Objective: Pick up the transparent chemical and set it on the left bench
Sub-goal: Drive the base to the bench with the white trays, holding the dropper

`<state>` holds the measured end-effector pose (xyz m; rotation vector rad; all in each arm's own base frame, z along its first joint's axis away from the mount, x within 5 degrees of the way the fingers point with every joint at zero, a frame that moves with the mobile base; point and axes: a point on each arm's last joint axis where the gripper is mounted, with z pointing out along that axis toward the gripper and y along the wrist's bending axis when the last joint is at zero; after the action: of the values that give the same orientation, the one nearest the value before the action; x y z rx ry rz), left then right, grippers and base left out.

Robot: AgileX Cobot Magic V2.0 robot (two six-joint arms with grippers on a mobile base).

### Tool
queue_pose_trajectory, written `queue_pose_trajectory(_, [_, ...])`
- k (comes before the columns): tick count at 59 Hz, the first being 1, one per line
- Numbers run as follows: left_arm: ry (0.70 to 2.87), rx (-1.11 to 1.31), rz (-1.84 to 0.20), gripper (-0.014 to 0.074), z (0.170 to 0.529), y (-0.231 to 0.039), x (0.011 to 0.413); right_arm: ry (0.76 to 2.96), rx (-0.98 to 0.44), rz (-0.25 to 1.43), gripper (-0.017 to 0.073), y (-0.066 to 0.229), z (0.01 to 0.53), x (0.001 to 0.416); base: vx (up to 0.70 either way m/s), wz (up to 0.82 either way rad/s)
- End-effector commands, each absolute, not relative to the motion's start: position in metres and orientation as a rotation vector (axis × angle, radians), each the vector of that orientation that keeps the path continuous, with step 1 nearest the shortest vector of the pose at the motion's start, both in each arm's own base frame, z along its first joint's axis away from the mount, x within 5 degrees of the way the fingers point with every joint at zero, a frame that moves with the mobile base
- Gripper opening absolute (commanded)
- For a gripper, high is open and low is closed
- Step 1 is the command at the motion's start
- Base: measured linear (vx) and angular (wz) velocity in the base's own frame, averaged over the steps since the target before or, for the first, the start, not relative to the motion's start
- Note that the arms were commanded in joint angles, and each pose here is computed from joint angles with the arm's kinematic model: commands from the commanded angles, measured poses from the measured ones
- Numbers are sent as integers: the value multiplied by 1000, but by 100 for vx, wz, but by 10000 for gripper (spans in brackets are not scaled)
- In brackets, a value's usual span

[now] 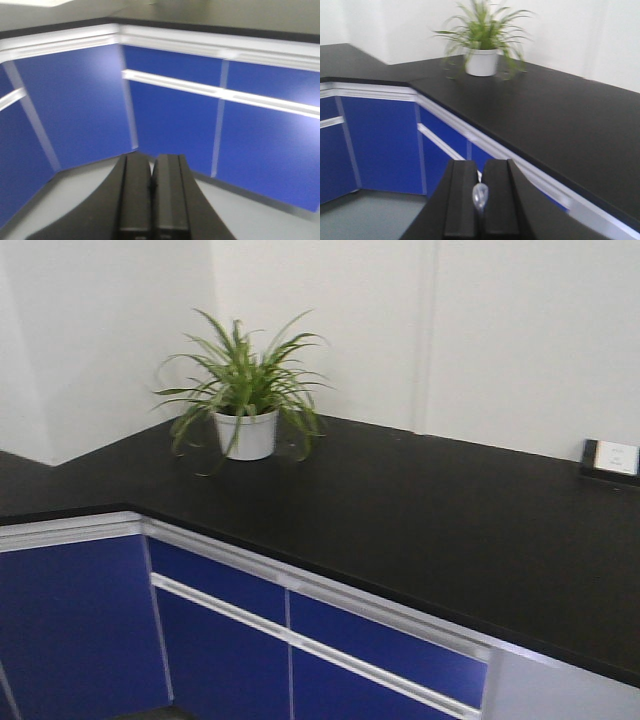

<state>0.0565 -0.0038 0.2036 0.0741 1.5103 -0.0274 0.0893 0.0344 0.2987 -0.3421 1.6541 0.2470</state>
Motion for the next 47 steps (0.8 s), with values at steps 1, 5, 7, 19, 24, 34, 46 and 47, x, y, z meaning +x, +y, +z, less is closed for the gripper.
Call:
queue_pose_trajectory(1, [1429,64,-35,-3,206,-4,55,1549,-326,250,-3,35,315,90,-19,75])
queue_pose_trajectory(5, [1429,64,-35,-3,206,-4,55,1549,-326,250,-3,35,315,90,-19,74])
queue_pose_trajectory(7, [1429,64,-35,-3,206,-4,55,1549,-326,250,-3,35,315,90,-19,72])
queue_pose_trajectory(19, [1429,64,-35,-3,206,-4,55,1549,-326,250,-3,35,315,90,-17,67])
queue_pose_trajectory(24, [1429,64,-35,-3,206,-4,55,1549,-326,250,-3,35,315,90,-15,59])
queue_pose_trajectory(34, [1429,64,-35,-3,206,-4,55,1553,-327,250,-3,35,315,90,-14,52])
queue_pose_trajectory(46, [1429,64,-35,-3,206,-4,55,1553,-327,250,-3,35,315,90,-12,47])
queue_pose_trajectory(47, [1429,64,-35,-3,206,-4,55,1553,-327,250,-3,35,315,90,-12,47])
